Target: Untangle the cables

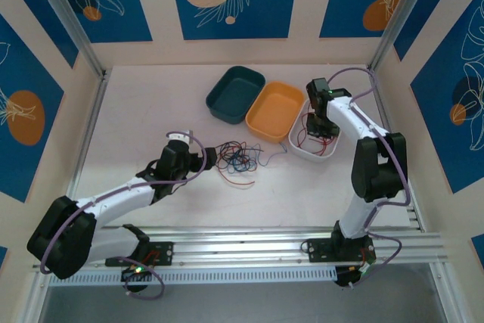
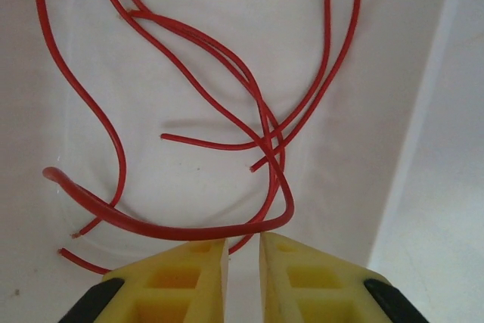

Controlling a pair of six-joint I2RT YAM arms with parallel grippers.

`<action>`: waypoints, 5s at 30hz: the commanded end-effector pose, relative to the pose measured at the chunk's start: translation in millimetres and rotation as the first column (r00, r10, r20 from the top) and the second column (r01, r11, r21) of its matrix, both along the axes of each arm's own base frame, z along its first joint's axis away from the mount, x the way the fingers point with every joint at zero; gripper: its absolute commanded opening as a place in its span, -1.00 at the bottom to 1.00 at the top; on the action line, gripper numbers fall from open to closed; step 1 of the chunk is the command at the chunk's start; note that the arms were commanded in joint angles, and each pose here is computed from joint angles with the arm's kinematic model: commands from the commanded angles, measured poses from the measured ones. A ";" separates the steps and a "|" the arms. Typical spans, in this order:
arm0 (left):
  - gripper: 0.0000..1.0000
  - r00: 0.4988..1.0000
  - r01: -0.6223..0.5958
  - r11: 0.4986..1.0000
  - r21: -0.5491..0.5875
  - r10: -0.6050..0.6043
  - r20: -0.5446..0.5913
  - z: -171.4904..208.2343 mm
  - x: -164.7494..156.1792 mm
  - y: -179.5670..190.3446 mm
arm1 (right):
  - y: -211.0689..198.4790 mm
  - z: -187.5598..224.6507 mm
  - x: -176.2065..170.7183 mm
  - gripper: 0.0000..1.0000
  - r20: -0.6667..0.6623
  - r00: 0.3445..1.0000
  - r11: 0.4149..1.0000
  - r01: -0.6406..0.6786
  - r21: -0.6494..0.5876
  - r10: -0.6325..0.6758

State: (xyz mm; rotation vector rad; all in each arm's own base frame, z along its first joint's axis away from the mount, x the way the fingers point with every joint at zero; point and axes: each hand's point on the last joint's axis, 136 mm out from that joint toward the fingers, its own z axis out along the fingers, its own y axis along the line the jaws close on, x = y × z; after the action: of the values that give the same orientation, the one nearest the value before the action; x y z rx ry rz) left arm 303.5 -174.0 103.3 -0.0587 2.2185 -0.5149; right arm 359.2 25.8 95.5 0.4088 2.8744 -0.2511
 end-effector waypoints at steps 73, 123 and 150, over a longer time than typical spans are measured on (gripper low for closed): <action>1.00 0.995 -0.099 0.995 0.020 0.099 0.021 3.0 1.5 26.2 | 295.9 -5.1 -21.8 -0.54 0.074 0.990 0.794 -0.138 0.593 0.116; 1.00 0.983 -0.179 0.975 -0.129 0.181 0.007 13.5 0.4 40.2 | 371.5 142.9 -80.9 -1.00 0.479 0.769 0.523 -0.639 0.564 0.423; 0.82 0.981 0.115 0.962 -0.247 -0.070 0.183 55.8 2.9 12.1 | 358.7 272.9 -110.5 -1.00 0.748 0.537 0.080 -0.829 0.554 0.389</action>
State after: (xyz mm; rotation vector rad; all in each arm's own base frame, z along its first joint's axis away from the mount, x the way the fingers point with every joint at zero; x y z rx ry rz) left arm 307.2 -146.6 130.2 -0.1857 2.0937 -0.7317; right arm 253.7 388.6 343.8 -0.6309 2.1880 1.3773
